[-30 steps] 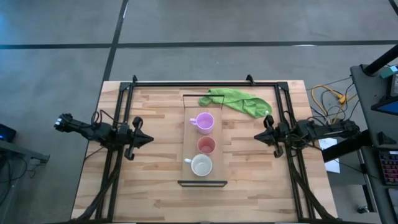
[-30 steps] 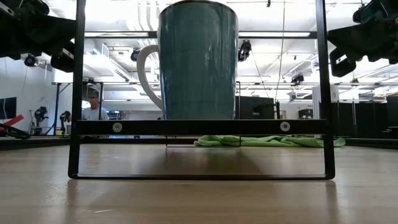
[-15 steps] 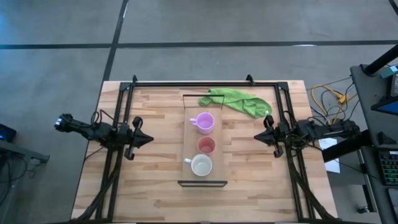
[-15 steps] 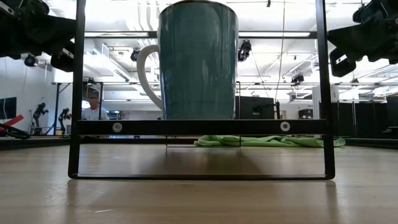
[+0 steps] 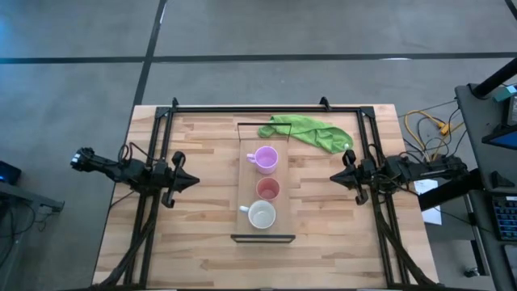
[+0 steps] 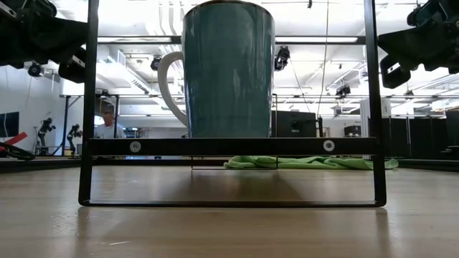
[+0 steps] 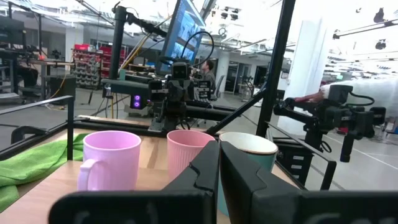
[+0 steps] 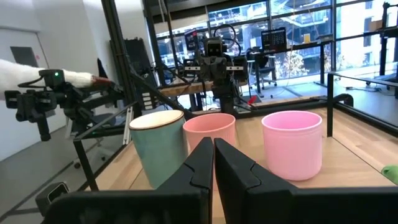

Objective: Stack small to large cups/mugs on shelf
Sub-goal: Return to Home Position

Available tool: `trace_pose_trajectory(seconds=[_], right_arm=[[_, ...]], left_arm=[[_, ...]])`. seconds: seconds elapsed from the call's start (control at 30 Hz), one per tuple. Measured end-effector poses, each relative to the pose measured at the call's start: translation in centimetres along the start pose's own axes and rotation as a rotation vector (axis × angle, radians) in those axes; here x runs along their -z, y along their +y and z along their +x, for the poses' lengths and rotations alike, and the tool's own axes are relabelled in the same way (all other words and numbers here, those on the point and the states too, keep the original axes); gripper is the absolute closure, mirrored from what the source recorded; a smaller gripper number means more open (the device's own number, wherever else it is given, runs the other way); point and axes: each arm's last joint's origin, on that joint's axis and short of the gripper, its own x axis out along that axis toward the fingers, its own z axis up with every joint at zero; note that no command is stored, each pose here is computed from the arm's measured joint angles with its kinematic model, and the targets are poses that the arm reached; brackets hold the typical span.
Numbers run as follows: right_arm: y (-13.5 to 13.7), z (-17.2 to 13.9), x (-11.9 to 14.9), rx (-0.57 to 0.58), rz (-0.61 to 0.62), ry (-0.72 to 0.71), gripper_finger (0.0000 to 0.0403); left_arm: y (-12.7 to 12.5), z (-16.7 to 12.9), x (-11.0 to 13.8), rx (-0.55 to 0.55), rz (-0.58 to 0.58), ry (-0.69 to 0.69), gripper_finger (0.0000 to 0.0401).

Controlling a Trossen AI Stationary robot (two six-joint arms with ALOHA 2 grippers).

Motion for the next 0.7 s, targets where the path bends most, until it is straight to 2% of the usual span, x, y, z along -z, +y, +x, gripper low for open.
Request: trace_pose_trajectory(seconds=[0.7], right_arm=[[-0.01,0.06,0.1,0.002,-0.001,0.01,0.0394]], left_arm=[[-0.01,0.16,0.28,-0.003,0.007,0.031,0.0401]])
